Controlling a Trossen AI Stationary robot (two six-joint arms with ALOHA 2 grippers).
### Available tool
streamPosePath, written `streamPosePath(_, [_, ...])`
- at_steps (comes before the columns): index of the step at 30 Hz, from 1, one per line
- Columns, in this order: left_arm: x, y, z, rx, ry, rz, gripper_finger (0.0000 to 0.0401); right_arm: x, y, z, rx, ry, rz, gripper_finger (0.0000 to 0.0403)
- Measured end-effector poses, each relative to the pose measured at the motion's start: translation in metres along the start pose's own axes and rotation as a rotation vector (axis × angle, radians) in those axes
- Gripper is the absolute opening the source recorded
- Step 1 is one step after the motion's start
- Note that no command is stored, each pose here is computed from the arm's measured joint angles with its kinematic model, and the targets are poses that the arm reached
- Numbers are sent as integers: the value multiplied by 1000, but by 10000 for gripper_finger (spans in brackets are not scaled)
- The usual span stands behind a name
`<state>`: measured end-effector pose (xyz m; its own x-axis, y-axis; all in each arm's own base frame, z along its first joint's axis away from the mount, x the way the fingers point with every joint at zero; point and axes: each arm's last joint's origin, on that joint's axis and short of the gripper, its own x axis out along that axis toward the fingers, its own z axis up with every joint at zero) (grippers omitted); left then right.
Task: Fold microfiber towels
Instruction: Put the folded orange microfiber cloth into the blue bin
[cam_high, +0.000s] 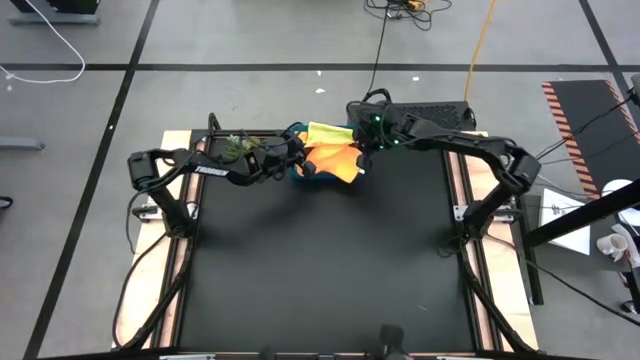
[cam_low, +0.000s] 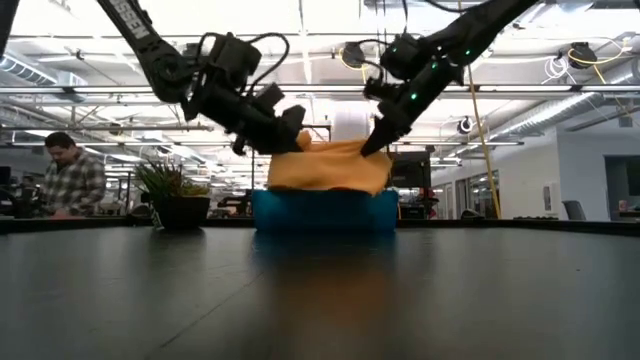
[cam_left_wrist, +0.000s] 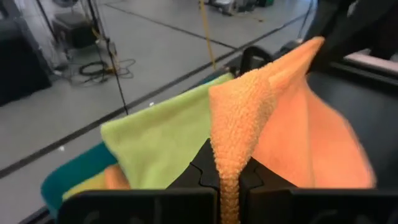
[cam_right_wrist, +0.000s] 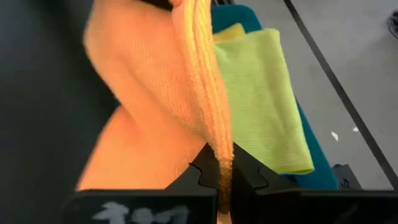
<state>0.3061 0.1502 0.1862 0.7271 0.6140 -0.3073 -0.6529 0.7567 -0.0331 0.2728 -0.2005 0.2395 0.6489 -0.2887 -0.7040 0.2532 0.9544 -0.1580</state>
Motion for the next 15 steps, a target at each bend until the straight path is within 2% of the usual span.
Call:
streamPosePath(8, [24, 23, -25, -83, 55, 47, 1, 31, -13, -5, -12, 30, -60, 0])
streamPosePath(13, [32, 38, -33, -95, 59, 84, 9, 53, -16, -10, -46, 28, -78, 6])
streamPosePath(15, [33, 42, -34, -61, 57, 85, 18, 58, -17, -12, -49, 39, -99, 15])
